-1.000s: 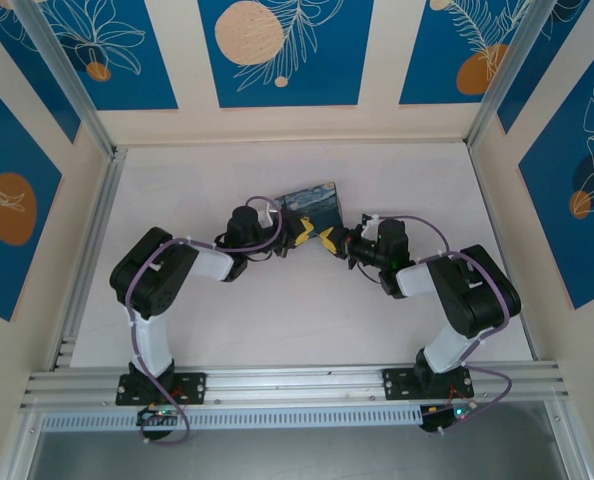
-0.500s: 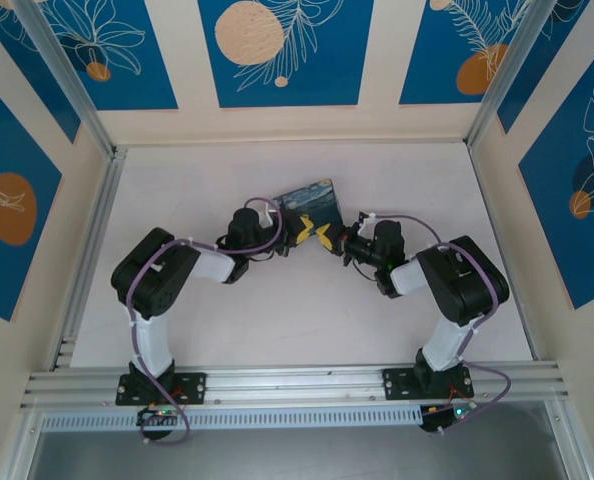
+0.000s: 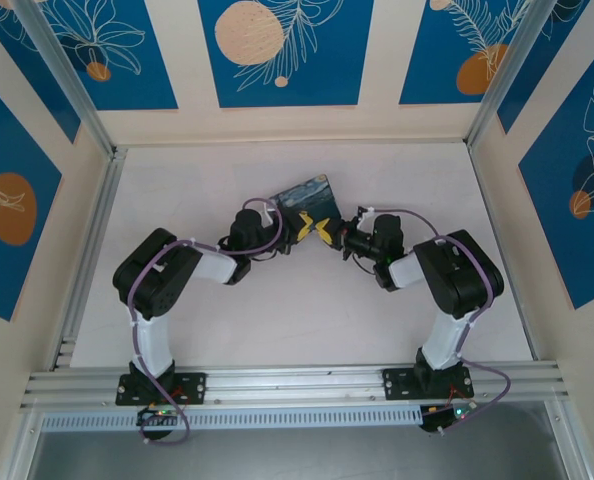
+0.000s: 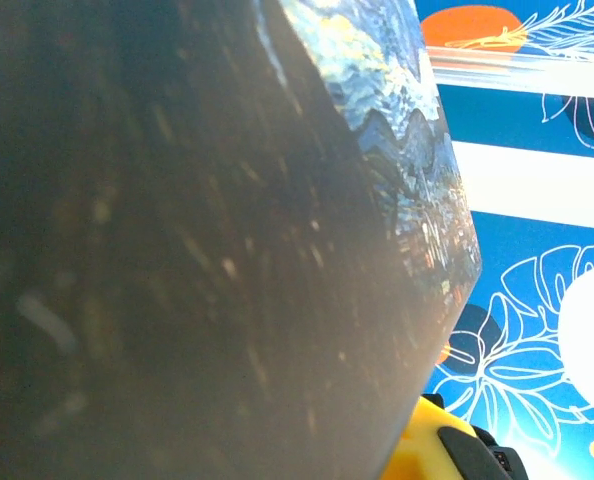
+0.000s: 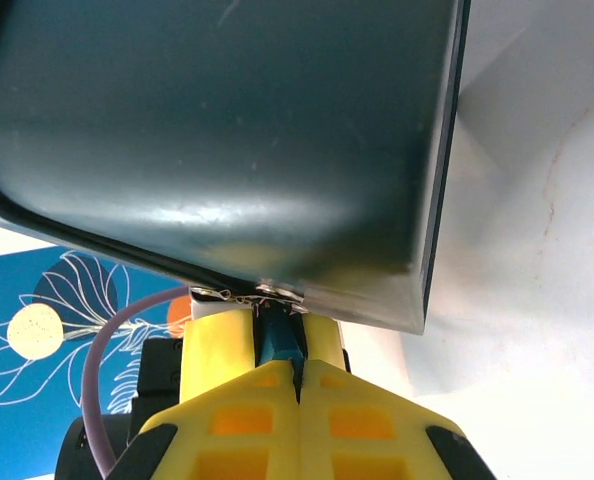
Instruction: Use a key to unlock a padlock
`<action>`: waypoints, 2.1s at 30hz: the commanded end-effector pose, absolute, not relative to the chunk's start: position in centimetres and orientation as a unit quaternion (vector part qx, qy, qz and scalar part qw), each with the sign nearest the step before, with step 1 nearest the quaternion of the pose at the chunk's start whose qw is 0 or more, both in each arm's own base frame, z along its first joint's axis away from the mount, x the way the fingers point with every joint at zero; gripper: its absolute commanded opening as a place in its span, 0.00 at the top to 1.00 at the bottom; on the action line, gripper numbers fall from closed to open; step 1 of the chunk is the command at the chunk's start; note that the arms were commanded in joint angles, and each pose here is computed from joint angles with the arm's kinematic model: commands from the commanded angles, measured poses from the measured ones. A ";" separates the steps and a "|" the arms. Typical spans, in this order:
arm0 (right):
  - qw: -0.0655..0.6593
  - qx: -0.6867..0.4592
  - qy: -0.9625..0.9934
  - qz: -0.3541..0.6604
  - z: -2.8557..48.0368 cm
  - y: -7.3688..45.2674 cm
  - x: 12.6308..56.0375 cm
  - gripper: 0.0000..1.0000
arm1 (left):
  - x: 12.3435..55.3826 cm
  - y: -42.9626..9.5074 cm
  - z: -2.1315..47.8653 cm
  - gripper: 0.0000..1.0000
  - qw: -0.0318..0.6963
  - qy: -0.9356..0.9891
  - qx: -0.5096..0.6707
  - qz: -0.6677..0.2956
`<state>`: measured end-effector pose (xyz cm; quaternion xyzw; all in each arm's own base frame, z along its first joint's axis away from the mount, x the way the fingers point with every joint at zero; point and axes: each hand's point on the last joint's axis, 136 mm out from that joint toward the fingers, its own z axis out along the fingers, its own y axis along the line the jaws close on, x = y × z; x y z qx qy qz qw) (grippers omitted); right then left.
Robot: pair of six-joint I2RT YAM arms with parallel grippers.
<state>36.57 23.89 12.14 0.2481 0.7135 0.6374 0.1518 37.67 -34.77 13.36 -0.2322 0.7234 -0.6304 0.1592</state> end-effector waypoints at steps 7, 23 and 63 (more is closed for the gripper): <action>0.111 0.311 0.676 0.659 12.4 24.6 38.4 1.00 | 32.7 -38.1 12.9 1.00 0.175 0.788 -0.020 -0.590; -0.010 0.406 0.596 0.693 11.0 24.5 40.3 1.00 | 29.5 -36.4 11.4 1.00 0.226 0.809 0.262 -0.476; 0.094 0.215 0.872 0.430 8.6 20.5 31.5 0.36 | 30.6 -32.7 9.3 0.13 0.153 0.855 0.132 -0.478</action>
